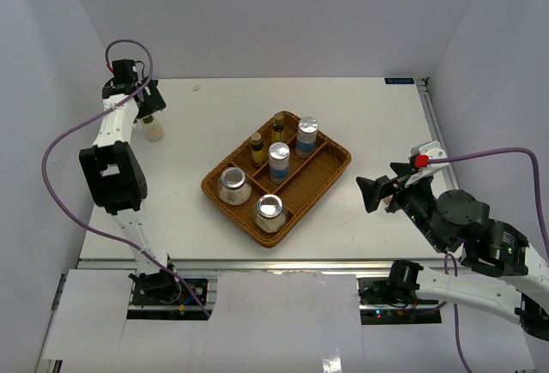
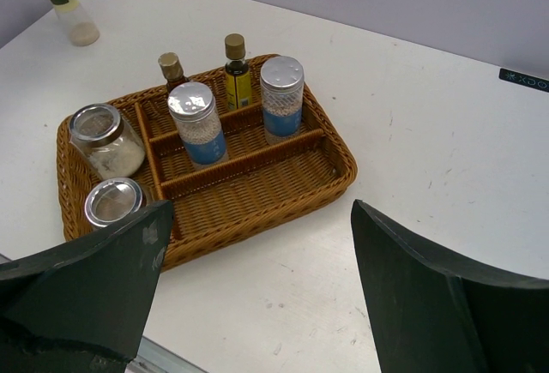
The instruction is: Organize the condiment bottles
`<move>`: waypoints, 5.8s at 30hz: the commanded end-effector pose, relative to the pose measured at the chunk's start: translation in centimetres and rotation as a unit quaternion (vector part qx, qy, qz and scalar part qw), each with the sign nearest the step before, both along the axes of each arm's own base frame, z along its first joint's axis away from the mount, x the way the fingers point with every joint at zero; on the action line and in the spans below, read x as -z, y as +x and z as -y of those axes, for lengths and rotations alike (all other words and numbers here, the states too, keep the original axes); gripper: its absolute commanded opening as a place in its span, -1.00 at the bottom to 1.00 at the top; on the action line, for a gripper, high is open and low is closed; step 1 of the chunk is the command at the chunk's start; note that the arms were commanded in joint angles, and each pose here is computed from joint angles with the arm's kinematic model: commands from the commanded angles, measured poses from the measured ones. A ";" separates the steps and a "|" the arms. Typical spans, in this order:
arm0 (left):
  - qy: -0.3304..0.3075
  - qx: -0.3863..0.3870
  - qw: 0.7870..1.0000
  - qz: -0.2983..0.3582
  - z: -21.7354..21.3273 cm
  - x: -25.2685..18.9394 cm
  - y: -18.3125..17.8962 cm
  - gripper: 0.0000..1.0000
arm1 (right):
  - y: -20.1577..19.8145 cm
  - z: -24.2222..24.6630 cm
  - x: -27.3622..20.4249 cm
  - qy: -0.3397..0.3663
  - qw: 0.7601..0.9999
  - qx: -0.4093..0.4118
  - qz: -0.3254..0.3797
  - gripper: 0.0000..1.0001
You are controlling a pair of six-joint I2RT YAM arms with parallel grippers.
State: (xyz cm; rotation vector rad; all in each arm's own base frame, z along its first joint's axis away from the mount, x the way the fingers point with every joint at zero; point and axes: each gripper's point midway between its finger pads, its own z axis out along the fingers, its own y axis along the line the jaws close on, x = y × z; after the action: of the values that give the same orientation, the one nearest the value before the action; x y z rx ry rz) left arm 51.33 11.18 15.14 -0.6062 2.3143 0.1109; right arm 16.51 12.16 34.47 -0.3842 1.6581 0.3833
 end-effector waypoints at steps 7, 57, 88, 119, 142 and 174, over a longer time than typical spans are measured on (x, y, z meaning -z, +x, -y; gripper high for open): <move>0.019 -0.012 1.000 0.019 -1.4 0.1 2.2 0.83 | 0.7 0.8 -1.4 0.014 0.999 0.027 0.024 0.80; 0.016 0.156 0.985 0.073 15.2 -11.8 -1.9 -1.00 | 2.6 0.2 2.4 -0.024 0.991 0.130 -0.034 0.81; -0.011 0.519 0.847 0.113 44.0 -17.9 -21.3 -1.00 | 14.0 10.5 10.5 0.075 0.926 0.302 -0.211 0.81; 0.039 0.541 0.840 -0.001 48.2 -0.3 -22.7 -1.00 | 11.2 12.3 20.2 0.071 0.893 0.340 -0.286 0.81; 0.059 0.529 0.846 -0.014 48.0 1.7 -22.4 0.57 | 11.3 14.1 22.1 0.037 0.882 0.376 -0.282 0.81; 0.049 0.346 0.901 0.257 36.4 -24.2 -22.1 0.96 | 12.5 14.6 23.7 0.009 0.871 0.384 -0.308 0.19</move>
State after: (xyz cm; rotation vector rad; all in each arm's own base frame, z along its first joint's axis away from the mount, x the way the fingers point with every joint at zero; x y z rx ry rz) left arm 30.72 -30.98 31.90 0.4652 2.0183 -0.1991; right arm 27.61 -1.83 9.08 0.4718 2.3264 -0.0848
